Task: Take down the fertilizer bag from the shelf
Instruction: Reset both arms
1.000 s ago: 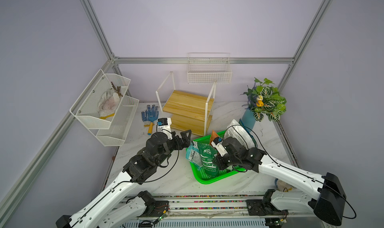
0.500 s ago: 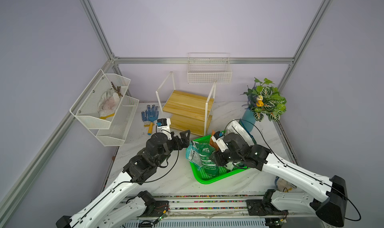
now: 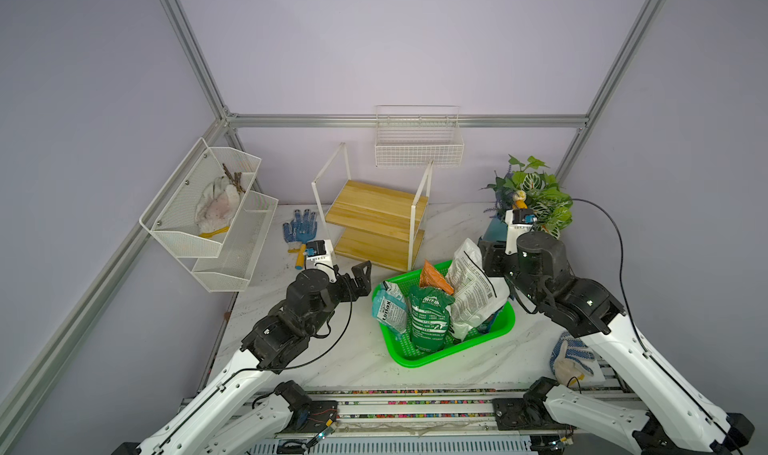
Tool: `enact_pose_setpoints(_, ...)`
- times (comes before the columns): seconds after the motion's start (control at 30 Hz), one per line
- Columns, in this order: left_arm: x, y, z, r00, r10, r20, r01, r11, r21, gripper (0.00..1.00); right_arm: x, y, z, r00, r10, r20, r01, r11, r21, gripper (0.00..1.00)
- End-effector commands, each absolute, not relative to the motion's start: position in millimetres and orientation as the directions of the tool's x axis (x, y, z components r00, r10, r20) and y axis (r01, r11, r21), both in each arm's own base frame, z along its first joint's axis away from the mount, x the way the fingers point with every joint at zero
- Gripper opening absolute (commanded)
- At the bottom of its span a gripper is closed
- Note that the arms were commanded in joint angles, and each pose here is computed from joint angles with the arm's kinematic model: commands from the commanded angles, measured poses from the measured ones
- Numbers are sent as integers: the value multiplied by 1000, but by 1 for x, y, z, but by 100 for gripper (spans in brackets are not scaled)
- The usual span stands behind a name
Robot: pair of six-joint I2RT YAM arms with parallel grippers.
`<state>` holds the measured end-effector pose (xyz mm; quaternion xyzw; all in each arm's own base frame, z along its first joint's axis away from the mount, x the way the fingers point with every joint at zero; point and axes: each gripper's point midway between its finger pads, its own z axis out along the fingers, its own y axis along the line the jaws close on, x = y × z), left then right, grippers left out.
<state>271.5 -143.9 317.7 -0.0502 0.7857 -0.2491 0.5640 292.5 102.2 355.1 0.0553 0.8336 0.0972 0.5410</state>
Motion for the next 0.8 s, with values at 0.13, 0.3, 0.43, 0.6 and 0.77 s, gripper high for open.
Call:
enact_pose_setpoints(0.13,275,-122,283,-378,-306,-874,125,918,-376,100,299,22,312,-427,317,-847,274,938,213,29)
enact_pose_setpoints(0.3,283,-97,263,-370,-236,-899,37,963,-268,100,311,-28,272,-417,432,-800,415,873,255,31)
enact_pose_setpoints(0.43,294,-70,244,-362,-178,-915,-26,983,-180,100,322,-55,238,-374,516,-771,486,817,311,46)
enact_pose_setpoints(0.6,310,-34,230,-298,-187,-936,-90,982,-168,100,344,-87,187,-332,482,-811,574,785,232,71)
enact_pose_setpoints(0.77,335,7,201,-242,-102,-965,-158,985,-64,100,358,-99,140,-350,414,-841,593,792,143,72)
